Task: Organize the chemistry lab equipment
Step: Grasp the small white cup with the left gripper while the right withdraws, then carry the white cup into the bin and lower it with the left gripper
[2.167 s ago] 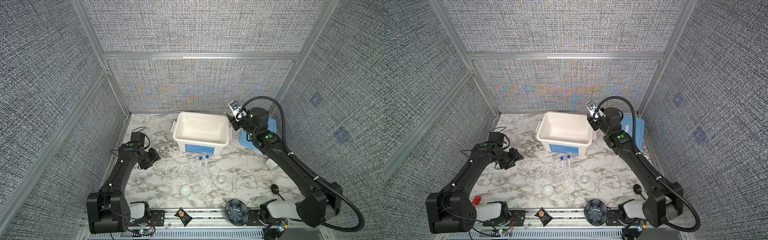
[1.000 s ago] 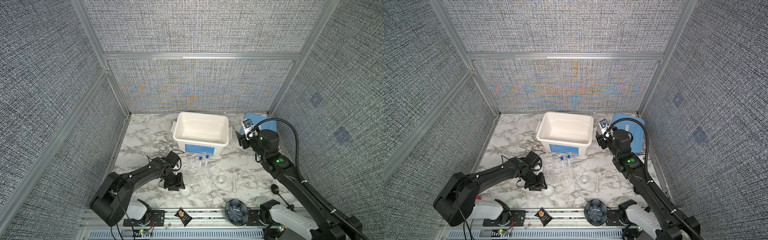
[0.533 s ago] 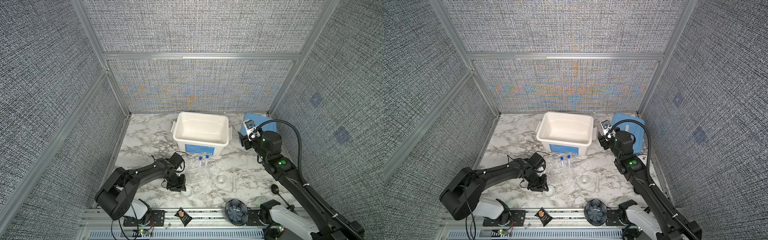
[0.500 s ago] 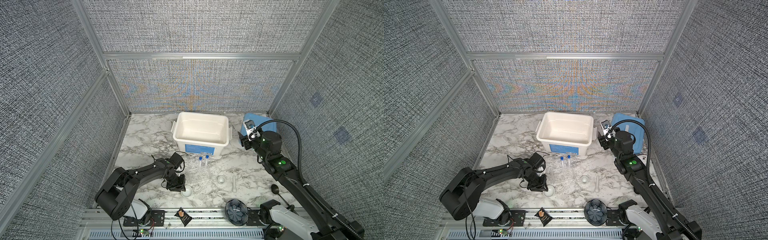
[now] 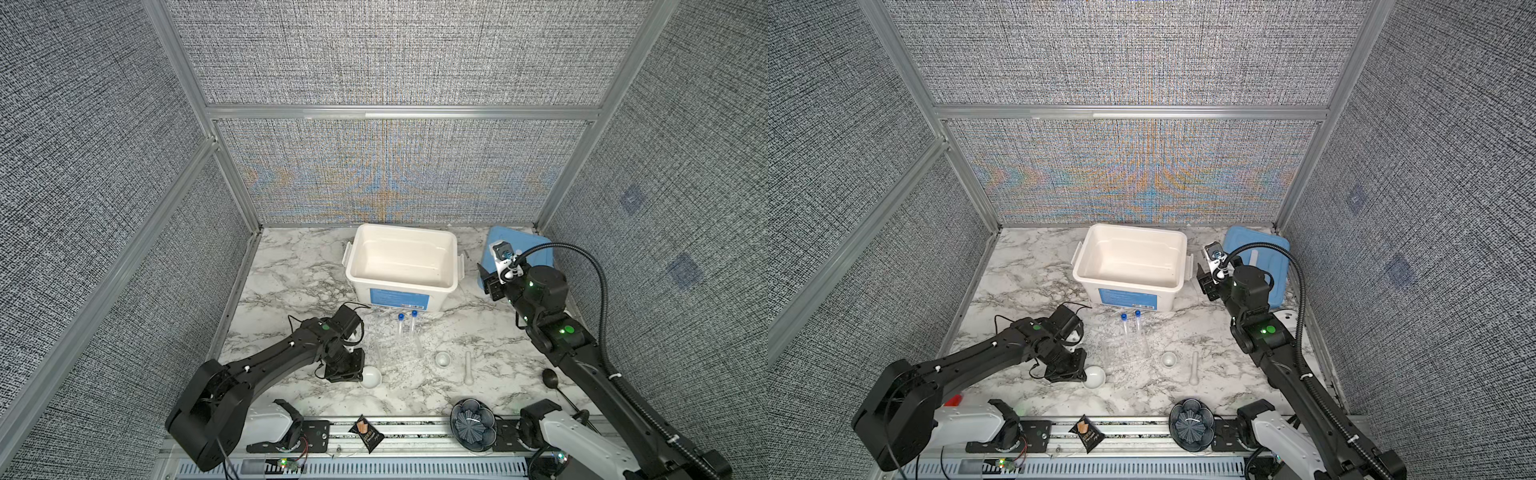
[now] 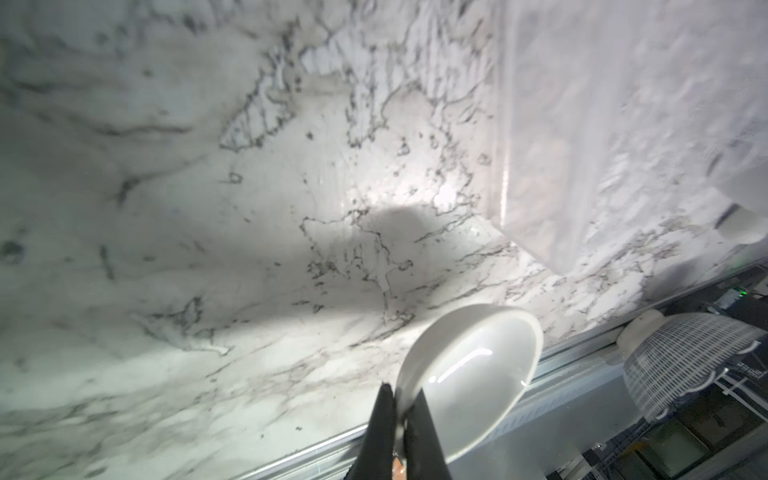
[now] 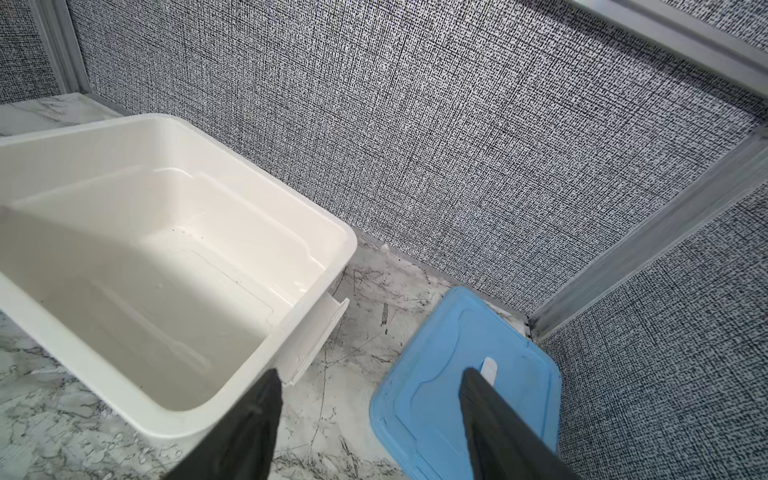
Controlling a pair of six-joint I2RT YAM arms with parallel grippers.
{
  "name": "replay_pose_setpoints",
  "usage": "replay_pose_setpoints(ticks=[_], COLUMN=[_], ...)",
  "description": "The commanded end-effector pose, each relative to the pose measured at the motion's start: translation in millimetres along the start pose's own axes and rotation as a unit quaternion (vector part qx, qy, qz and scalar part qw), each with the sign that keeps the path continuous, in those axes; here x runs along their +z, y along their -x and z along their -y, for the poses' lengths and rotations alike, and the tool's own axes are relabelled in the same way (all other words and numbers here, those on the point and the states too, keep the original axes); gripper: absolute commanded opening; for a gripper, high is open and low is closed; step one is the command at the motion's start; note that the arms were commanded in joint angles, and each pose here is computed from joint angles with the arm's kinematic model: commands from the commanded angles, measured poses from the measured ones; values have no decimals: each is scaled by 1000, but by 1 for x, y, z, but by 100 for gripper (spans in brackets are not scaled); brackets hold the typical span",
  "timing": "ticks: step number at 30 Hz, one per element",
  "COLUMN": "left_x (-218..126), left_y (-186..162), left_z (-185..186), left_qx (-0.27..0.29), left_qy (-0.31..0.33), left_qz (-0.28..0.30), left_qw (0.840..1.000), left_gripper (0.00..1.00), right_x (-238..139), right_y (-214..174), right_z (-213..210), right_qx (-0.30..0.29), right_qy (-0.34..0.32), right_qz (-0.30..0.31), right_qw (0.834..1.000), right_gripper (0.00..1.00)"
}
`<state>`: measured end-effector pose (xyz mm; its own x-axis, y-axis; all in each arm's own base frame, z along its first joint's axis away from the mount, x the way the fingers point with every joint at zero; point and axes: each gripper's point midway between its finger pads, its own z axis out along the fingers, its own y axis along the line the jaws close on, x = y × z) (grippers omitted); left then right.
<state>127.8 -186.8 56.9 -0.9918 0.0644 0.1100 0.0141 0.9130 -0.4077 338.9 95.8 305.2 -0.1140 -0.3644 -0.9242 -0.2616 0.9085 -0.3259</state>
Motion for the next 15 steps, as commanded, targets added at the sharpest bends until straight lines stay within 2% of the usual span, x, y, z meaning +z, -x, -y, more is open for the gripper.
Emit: replay_pose_setpoints(ticks=[1,5,7,9,12,13,15], left_x=[-20,-61,-88,-116,-162,-177,-202], left_y=[3,12,16,23,48,58,78], left_z=[-4,-11,-18,-22,-6,1,18], left_qx=[-15,-74,-115,-130,-109,-96,-71], left_qy=[31,81,113,135,133,135,143], left_qz=[24,87,128,174,254,277,308], left_qw=[999,990,979,967,952,946,938], left_gripper=[0,0,0,0,0,0,0], right_x=[1,-3,-4,-4,-1,0,3], right_y=[12,34,45,55,65,65,65], right_z=[6,9,13,16,18,18,19], right_qx=[15,19,23,27,36,39,46], right_qy=[-12,-5,-8,-10,-11,-11,-13], right_qz=[19,39,50,58,69,69,65], right_qw=[1000,999,998,998,997,997,997], right_gripper=[70,70,70,70,73,77,98])
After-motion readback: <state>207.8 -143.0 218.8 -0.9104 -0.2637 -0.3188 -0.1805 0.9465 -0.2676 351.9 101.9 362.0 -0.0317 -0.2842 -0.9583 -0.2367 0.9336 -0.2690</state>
